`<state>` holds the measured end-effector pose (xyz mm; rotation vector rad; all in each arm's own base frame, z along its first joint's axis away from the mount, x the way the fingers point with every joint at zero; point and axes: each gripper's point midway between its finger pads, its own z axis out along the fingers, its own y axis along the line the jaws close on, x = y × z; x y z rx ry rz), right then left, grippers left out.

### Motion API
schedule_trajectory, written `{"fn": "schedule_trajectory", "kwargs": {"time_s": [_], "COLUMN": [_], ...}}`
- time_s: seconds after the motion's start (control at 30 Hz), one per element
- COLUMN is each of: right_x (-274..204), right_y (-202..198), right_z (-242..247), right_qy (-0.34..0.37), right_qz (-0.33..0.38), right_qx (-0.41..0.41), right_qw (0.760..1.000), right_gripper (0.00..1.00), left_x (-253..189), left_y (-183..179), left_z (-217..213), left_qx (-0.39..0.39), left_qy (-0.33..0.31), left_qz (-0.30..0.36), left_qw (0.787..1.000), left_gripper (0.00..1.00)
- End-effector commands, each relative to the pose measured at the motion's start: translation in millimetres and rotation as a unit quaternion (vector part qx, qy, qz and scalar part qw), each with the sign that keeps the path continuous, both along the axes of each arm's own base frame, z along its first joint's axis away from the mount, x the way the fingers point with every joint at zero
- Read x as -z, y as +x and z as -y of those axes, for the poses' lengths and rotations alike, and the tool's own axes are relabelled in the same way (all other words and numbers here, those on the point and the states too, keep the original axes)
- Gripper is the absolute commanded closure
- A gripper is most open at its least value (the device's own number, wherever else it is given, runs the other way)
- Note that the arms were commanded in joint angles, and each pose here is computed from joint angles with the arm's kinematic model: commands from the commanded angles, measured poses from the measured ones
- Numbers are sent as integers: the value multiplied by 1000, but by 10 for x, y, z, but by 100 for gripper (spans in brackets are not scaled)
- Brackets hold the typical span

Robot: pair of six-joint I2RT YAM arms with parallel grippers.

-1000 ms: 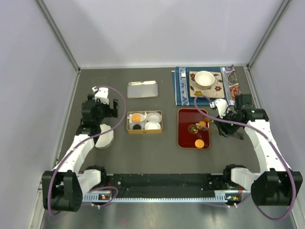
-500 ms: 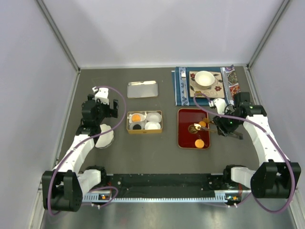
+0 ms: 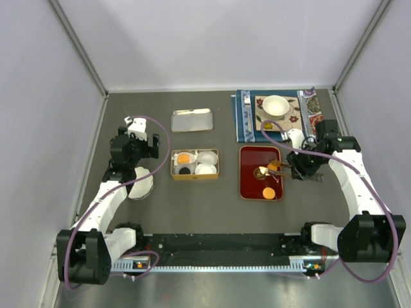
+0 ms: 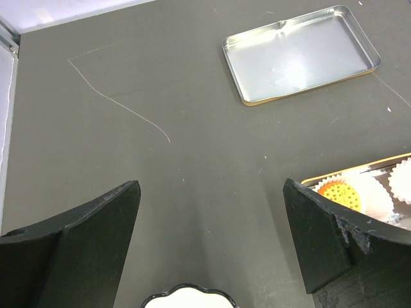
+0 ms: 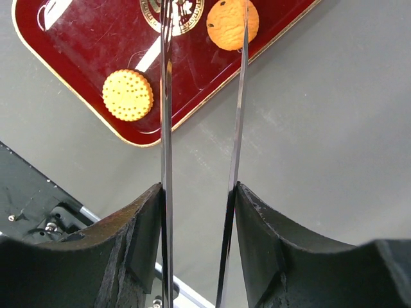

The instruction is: Pack the cookies

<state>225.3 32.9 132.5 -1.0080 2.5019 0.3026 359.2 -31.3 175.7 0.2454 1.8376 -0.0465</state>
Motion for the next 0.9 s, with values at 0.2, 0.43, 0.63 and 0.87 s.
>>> {"fn": "schedule_trajectory", "kwargs": {"time_s": [0.2, 0.43, 0.63, 0.87], "right_x": [-290, -398, -340, -274], "right_y": [138, 218, 198, 176], "right_z": [-31, 15, 53, 59], "right_qy": [8, -4, -14, -16], "right_qz": [48, 70, 60, 49], "right_qx": [-6, 1, 4, 3], "right_qw": [999, 998, 998, 999], "right_gripper": [54, 54, 54, 54], "left_x": [-159, -142, -143, -144], "left_y": [45, 38, 31, 28], "left_z": [-6, -17, -23, -23], "left_qx": [0, -2, -2, -2], "left_qy": [0, 0, 3, 3], "left_qz": [32, 31, 32, 33], "left_qw": [999, 1000, 999, 999], "left_gripper": [1, 1, 1, 1]}}
